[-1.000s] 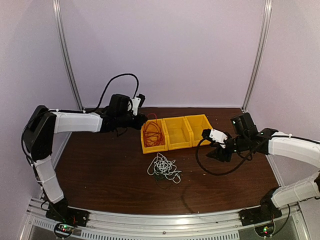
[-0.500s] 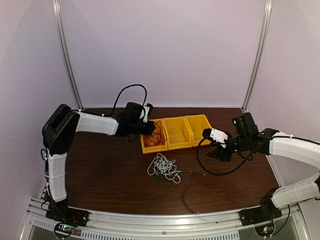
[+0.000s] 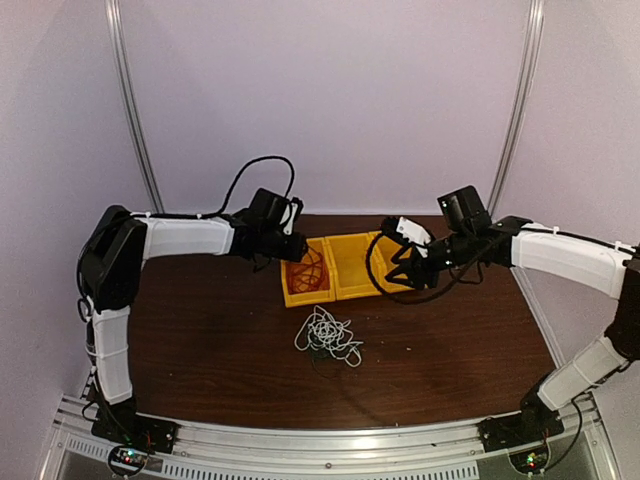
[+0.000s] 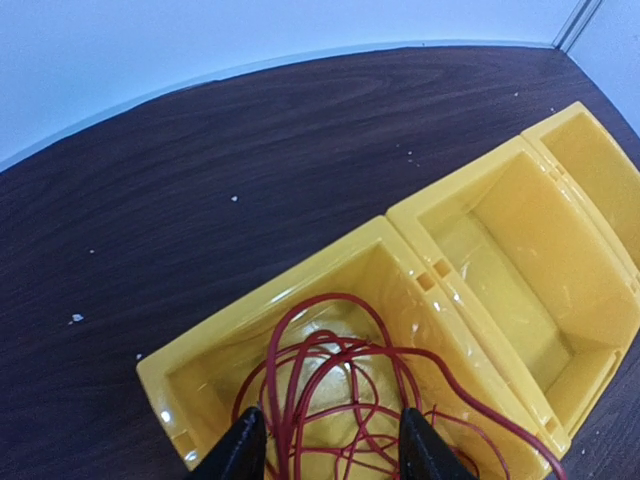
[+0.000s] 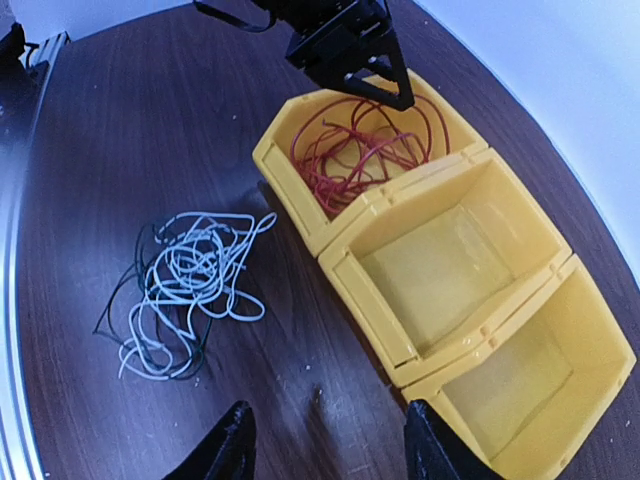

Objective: Untangle the cables
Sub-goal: Place the untangled cable in the bin, then adjust the untangled cable in the bin.

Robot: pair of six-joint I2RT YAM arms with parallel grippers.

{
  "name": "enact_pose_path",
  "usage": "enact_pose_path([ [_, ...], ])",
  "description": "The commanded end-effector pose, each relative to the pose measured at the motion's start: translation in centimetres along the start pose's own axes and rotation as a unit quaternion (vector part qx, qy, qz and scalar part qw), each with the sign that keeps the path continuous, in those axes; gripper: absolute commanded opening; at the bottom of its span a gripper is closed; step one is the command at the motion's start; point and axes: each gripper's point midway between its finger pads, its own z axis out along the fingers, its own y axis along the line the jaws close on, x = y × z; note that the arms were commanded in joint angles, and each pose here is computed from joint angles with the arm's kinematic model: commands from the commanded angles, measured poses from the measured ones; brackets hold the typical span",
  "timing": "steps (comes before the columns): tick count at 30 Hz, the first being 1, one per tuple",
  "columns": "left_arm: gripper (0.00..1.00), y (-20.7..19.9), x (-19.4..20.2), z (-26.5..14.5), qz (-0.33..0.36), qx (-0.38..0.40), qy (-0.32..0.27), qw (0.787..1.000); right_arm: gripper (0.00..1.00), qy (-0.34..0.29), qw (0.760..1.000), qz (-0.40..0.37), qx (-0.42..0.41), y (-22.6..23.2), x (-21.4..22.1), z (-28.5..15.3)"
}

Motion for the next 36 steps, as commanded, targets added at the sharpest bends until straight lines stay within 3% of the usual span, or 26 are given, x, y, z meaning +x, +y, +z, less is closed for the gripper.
enact_pose_path([
  [1, 0.49, 1.0, -5.2, -6.8, 0.037, -0.039, -0.047, 0.997, 0.51, -0.016, 0.998, 0.026, -0.059, 0.2, -3.4, 2.3],
  [6, 0.59, 3.6, -7.2, -12.1, 0.048, -0.076, -0.063, 0.994, 0.51, -0.01, 0.997, 0.024, -0.069, 0.0, -6.2, 6.3],
  [11, 0.59, 4.0, -8.4, -15.9, 0.009, -0.03, -0.092, 0.995, 0.5, 0.007, 0.997, 0.025, -0.076, -0.7, -7.6, 10.4],
  [16, 0.59, 3.9, -8.9, -19.6, 0.007, -0.01, -0.165, 0.986, 0.48, 0.036, 0.996, 0.049, -0.072, -2.1, -7.1, 14.4],
  [20, 0.59, 5.3, -7.5, -20.4, 0.008, -0.019, -0.189, 0.982, 0.33, 0.052, 0.995, 0.066, -0.056, -3.6, -6.9, 16.6],
  [25, 0.59, 5.2, -7.6, -20.5, -0.008, 0.012, -0.177, 0.984, 0.03, 0.054, 0.995, 0.07, -0.055, -4.0, -6.7, 18.2],
  [32, 0.58, 5.0, -7.8, -20.8, -0.026, 0.046, -0.178, 0.983, 0.0, 0.067, 0.992, 0.078, -0.068, -3.7, -6.0, 20.2],
  [36, 0.58, 5.4, -7.9, -21.2, -0.021, 0.034, -0.186, 0.982, 0.0, 0.06, 0.994, 0.065, -0.056, -3.7, -7.6, 18.4],
])
